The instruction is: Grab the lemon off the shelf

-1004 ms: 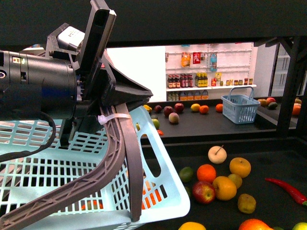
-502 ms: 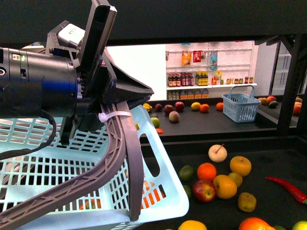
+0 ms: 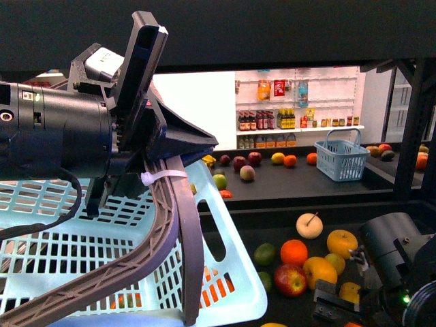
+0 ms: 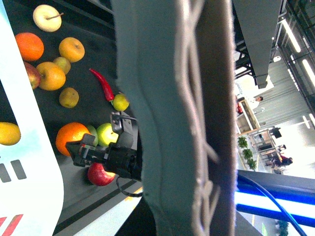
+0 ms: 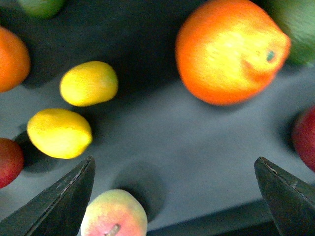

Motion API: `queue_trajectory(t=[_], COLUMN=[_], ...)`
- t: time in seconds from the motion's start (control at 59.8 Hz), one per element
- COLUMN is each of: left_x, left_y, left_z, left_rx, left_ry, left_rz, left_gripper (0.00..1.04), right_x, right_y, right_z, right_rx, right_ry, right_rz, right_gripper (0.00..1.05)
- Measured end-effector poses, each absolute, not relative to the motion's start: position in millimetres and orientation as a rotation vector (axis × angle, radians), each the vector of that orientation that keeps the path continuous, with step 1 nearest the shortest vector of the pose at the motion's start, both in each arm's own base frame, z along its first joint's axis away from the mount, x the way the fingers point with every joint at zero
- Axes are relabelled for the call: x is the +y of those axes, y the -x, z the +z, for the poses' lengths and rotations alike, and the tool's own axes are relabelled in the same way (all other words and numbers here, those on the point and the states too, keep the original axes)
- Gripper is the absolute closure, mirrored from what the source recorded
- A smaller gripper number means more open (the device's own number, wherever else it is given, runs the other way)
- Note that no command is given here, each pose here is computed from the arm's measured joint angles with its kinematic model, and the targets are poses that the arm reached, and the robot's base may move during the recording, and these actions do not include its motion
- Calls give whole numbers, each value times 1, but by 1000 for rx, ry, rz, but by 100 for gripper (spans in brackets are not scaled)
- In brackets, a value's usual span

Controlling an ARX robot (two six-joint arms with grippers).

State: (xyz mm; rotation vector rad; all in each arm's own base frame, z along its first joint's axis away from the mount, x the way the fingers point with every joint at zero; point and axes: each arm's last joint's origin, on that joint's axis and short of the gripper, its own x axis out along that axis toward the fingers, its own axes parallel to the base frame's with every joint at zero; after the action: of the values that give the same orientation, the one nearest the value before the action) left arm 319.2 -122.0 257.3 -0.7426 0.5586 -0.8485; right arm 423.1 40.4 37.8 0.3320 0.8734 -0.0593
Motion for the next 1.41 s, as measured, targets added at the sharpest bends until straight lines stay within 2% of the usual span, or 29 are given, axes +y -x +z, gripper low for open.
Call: queue_trajectory(t=[0.1,0.167,0.351,0.435,0.519,0.703,0.97,1.405], left_x=[-122,-122,-122,-122,-122,-122,-122,-122], left_y=[-319,-319,-319,-319,-319,-319,-319,-319], left_z=[257,257,257,257,257,257,257,257], left_rx=[559,559,559,558,558,558,558,559], left_ry=[743,742,742,743,742,742,743,743], left_rz=[-848,-849,-849,-848,-849,-848,-848,-848], left_gripper=[98,98,98,98,98,98,98,98], right_x=[42,43,42,37,29,20,27,40], right_y=[-432,-432,-428,-428,-434,-455,-497,-523], right_z=[31,22,2,-11,-27,-52,-58,-76], right_rx=[837,814,780,710,672,569,424,446], right_ry=[-242,-112,108,309,529,766,815,778], right_rz=[100,287,620,805,906,991,999,1059], right_gripper=[7,7,7,7,7,7,7,7])
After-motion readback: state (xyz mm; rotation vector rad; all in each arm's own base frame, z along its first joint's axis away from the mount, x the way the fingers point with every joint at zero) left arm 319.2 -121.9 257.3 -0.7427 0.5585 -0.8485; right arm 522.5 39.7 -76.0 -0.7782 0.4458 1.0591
